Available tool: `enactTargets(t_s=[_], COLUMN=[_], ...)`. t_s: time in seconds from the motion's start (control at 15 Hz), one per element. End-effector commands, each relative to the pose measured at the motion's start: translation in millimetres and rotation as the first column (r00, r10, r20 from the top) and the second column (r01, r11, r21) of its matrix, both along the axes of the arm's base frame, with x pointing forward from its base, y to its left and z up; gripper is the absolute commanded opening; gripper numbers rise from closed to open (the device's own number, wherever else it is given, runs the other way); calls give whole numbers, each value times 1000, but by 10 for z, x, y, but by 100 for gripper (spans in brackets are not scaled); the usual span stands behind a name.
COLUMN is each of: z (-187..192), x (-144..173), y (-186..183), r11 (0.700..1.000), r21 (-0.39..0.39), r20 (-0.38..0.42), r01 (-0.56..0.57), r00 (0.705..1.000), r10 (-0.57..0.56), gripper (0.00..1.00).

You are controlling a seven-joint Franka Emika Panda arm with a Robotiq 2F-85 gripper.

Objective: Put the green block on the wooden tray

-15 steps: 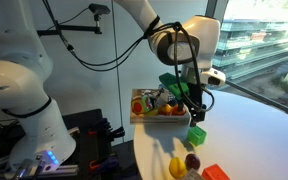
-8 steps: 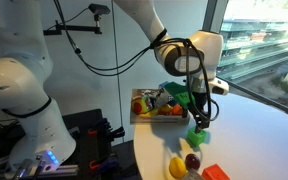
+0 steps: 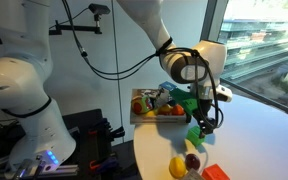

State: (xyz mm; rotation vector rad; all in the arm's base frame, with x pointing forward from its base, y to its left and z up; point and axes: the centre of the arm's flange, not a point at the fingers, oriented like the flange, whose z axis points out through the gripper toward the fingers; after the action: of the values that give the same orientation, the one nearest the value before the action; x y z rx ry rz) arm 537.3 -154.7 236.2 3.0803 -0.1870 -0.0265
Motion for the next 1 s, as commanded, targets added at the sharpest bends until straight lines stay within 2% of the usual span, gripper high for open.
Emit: enactTargets(t_s=[0.0, 0.4, 0.47, 0.53, 0.8, 0.93], z=[-73, -225, -249, -272, -249, -164], x=[121, 126, 123, 116, 91, 78], y=[-52, -50, -49, -49, -43, -37], r11=[1000, 999, 999, 999, 999, 999], r21=[-16, -31, -31, -33, -28, -23], r20=[17, 7, -1, -5, -13, -9], r01=[11, 13, 15, 16, 27, 37], r00=[1000, 1000, 1000, 1000, 1000, 999], r10=[-11, -13, -15, -16, -28, -37], gripper=[100, 100, 75, 75, 40, 31])
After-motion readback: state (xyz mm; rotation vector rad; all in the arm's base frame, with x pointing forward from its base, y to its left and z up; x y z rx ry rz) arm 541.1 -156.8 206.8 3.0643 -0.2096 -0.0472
